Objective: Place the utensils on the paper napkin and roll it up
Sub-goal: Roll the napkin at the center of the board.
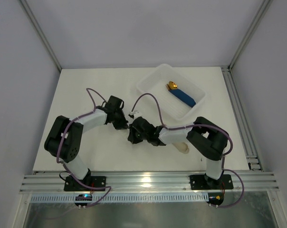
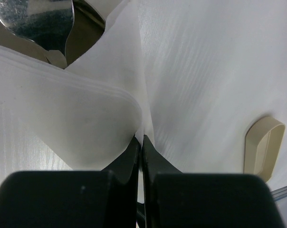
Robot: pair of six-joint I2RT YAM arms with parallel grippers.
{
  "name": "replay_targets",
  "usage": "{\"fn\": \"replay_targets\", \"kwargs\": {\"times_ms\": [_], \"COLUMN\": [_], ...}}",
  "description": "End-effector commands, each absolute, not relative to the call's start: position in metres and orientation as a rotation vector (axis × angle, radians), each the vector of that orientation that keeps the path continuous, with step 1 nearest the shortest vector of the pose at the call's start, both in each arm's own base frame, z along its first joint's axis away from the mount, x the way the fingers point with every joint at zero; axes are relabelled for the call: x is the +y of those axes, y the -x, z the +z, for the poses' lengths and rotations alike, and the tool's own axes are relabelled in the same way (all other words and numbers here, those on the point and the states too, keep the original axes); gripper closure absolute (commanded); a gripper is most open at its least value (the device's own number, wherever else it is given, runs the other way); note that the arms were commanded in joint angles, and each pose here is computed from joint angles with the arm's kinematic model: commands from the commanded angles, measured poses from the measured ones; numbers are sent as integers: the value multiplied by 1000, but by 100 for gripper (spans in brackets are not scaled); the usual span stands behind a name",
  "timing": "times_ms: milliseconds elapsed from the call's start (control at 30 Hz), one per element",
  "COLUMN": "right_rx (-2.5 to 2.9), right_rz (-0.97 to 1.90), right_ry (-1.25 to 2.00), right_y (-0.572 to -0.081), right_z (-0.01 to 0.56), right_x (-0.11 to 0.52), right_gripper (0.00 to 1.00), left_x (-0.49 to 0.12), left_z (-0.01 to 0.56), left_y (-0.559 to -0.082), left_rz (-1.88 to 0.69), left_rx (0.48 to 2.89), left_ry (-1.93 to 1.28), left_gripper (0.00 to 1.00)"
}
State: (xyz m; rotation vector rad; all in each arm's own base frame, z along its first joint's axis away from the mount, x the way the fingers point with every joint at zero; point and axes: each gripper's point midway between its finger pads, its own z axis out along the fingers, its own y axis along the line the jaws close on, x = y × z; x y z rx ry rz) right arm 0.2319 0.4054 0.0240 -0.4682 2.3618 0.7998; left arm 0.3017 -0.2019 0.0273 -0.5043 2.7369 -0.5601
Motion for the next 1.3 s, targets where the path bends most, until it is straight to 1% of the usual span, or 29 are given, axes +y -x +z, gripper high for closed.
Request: {"fn": "replay_targets", "kwargs": {"times_ms": [0, 467, 533, 567, 667, 700, 767, 867, 900, 967, 1133, 1267], "right_rx": [2358, 2385, 2369, 2359, 2322, 2313, 2284, 2262, 2267, 2260, 2249, 2255], "right_rz": [808, 882, 890, 889, 862, 857, 850, 840, 822, 815, 889, 944], "right_ry": [404, 435, 443, 451, 472, 467, 465, 465, 451, 443, 472, 536], "right_y": [-234, -217, -218, -218, -225, -228, -235, -241, -246, -252, -269, -272], "right_z": [26, 18, 25, 29, 47, 51, 66, 79, 80, 82, 85, 78], "right_x": [402, 400, 402, 403, 401, 399, 393, 384, 377, 370, 365, 377], "right_gripper": [96, 96, 90, 82, 75, 70, 65, 54, 48, 43, 36, 33], "left_x": [-210, -218, -218, -219, -217, -218, -217, -217, -218, -218, -218, -219], "left_z": [35, 38, 38, 36, 36, 38, 38, 41, 42, 43, 43, 43], "left_y": [-314, -329, -329, -328, -327, -326, -325, -324, -325, -325, -325, -326], "left_rz": [-596, -611, -615, -616, -613, -617, -618, -620, -626, -631, -630, -633], "left_rx": [2707, 2695, 2696, 2700, 2699, 2697, 2697, 2695, 2693, 2691, 2694, 2693], "left_ry": [481, 473, 472, 472, 473, 470, 469, 466, 466, 464, 467, 471], "left_gripper": [100, 100, 100, 100, 100, 100, 100, 100, 100, 100, 100, 100]}}
